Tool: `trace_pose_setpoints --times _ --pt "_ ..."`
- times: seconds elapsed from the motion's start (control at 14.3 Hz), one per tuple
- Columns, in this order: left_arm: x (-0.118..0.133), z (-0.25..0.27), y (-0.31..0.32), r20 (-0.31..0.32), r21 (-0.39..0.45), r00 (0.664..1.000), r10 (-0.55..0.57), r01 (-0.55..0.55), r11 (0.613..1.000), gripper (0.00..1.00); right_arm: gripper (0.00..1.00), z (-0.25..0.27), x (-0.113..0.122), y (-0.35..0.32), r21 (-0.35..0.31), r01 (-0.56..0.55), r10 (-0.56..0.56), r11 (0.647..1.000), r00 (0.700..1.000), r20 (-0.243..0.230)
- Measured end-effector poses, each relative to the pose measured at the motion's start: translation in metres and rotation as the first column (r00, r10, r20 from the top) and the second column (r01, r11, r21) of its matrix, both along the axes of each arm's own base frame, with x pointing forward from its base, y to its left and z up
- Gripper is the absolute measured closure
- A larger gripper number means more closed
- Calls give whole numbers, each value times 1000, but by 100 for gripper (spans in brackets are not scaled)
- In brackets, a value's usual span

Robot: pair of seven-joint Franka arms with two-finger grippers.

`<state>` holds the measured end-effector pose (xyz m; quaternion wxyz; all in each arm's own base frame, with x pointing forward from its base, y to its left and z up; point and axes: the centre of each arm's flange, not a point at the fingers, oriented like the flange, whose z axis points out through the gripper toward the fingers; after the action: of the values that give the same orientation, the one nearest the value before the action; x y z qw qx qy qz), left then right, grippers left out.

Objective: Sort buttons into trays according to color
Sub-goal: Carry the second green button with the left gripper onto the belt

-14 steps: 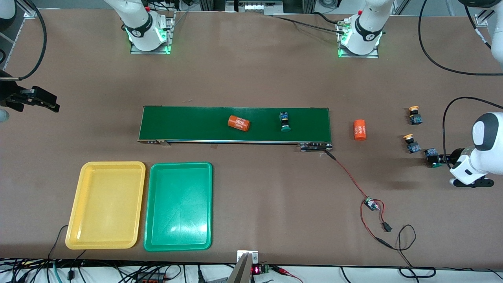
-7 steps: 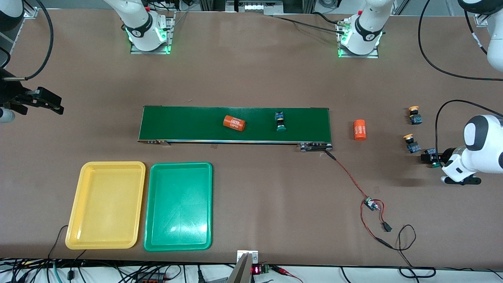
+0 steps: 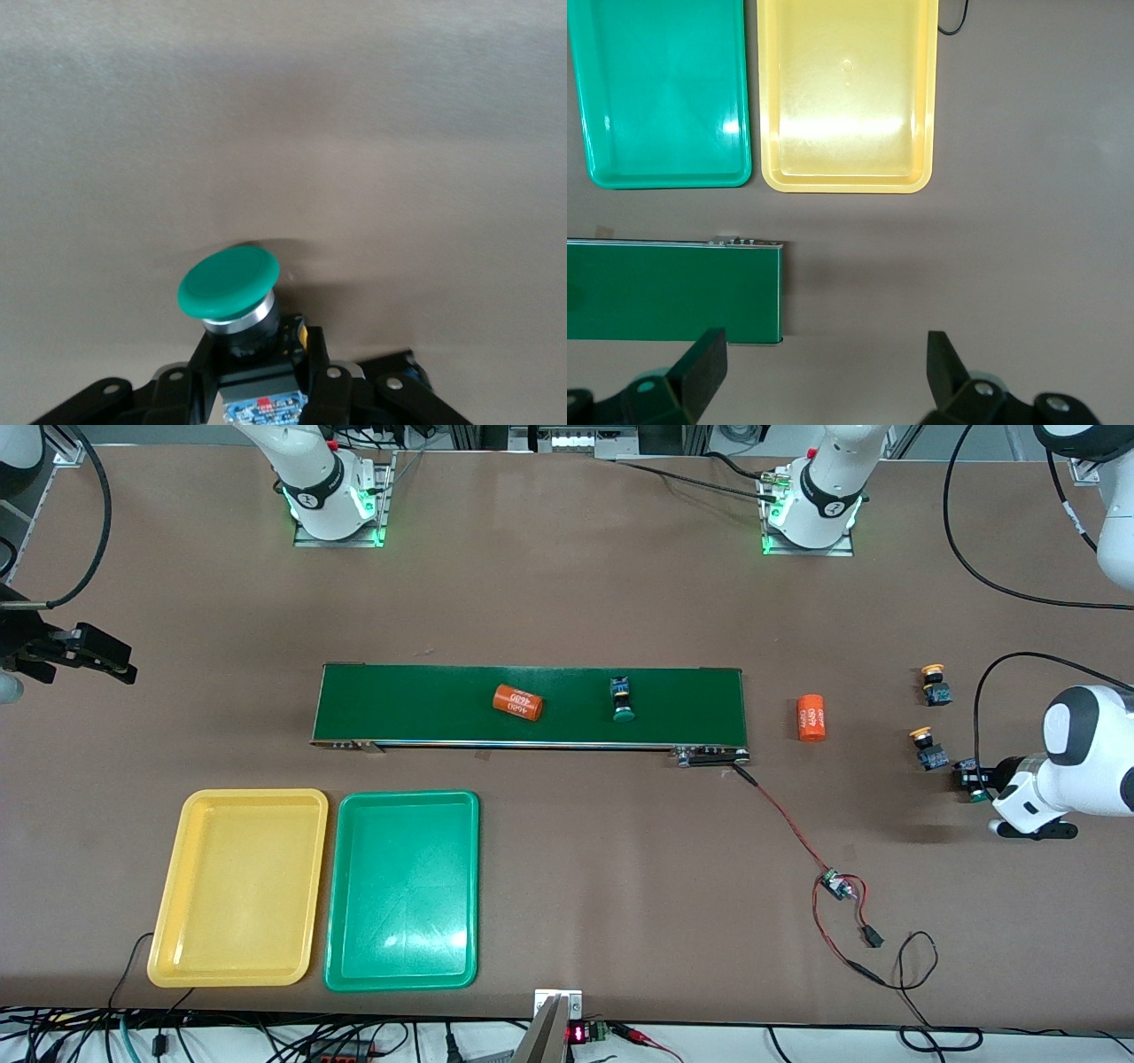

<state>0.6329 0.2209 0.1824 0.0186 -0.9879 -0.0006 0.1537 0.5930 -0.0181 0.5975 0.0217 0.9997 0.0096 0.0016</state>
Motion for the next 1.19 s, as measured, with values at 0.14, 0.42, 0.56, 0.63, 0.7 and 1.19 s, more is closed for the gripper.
trace_pose_setpoints --times 0.14,0.42,0.56,0.63,0.7,1.19 --pt "10 30 -21 -11 -9 1000 -26 26 1000 58 0 0 0 2 0 -4 4 1000 1000 0" --pt "20 107 -104 -68 -62 989 -131 127 990 58 0 0 0 4 0 -6 6 1000 1000 2" --pt "20 132 -161 -77 -93 985 -153 146 985 58 0 0 0 4 0 -6 6 1000 1000 2" --pt "18 140 -191 -80 -105 986 -148 139 985 58 0 0 0 4 0 -6 6 1000 1000 2" --pt "15 143 -221 -90 -104 985 -144 134 985 58 0 0 0 4 0 -6 6 1000 1000 2" --pt "-43 133 -467 -145 -10 982 -125 125 992 58 0 0 0 5 1 -8 8 1000 1000 3"
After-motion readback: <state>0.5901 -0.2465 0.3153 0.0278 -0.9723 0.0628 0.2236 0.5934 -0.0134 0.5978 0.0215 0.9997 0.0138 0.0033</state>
